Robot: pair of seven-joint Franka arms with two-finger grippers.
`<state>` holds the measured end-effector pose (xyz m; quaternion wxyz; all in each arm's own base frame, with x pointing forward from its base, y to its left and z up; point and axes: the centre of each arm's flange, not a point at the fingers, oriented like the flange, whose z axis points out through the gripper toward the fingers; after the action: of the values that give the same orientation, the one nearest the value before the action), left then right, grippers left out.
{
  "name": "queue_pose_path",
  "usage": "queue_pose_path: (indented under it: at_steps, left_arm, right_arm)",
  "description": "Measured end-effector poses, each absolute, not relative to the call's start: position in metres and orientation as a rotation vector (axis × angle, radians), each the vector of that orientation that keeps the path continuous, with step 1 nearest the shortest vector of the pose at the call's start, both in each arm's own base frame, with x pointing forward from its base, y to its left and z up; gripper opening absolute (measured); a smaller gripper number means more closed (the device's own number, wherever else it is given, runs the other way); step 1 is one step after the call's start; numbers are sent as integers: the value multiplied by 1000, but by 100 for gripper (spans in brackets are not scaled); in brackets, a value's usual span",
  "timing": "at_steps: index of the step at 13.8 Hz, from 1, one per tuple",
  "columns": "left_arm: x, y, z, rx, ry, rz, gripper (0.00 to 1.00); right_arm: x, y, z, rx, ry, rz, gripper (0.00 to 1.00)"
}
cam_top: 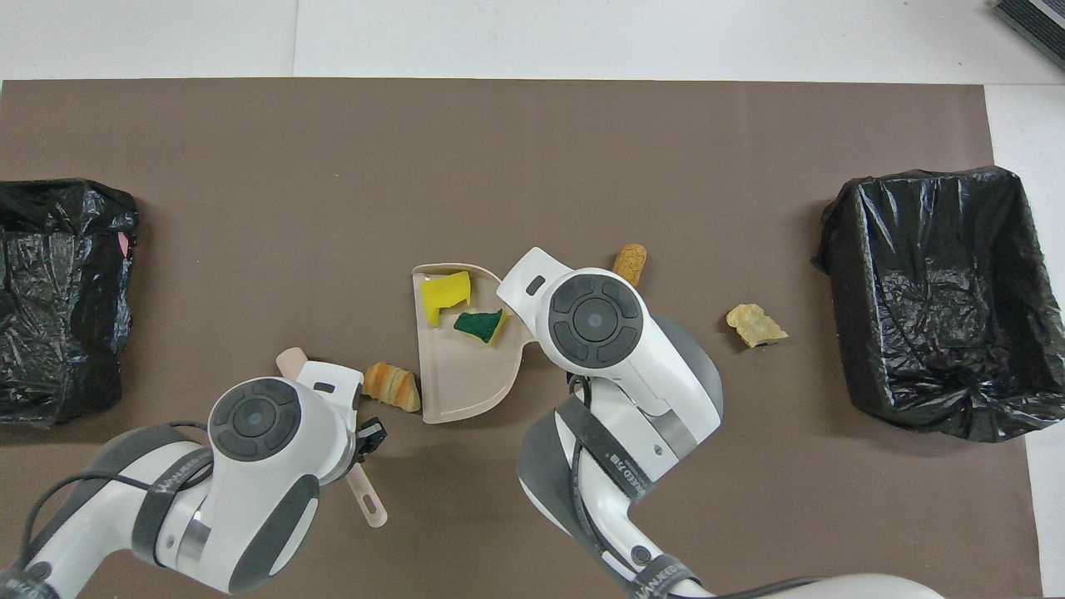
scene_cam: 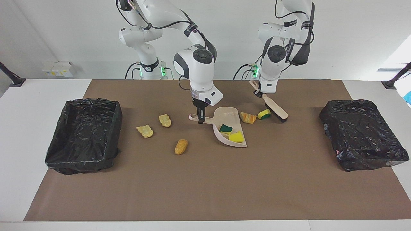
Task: Sweep and dump trash in bin
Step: 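Sweep sponges and scraps into the dustpan held by the right gripper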
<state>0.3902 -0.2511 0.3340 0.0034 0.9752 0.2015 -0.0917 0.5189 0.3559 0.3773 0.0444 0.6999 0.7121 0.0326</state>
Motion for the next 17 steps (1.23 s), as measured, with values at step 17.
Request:
queue_pose_path:
  at_steps: [17]
  left_arm:
    - [367, -261, 376, 3073, 266, -666, 26]
  right_arm:
    - [528, 359, 372, 2221, 2095, 181, 32]
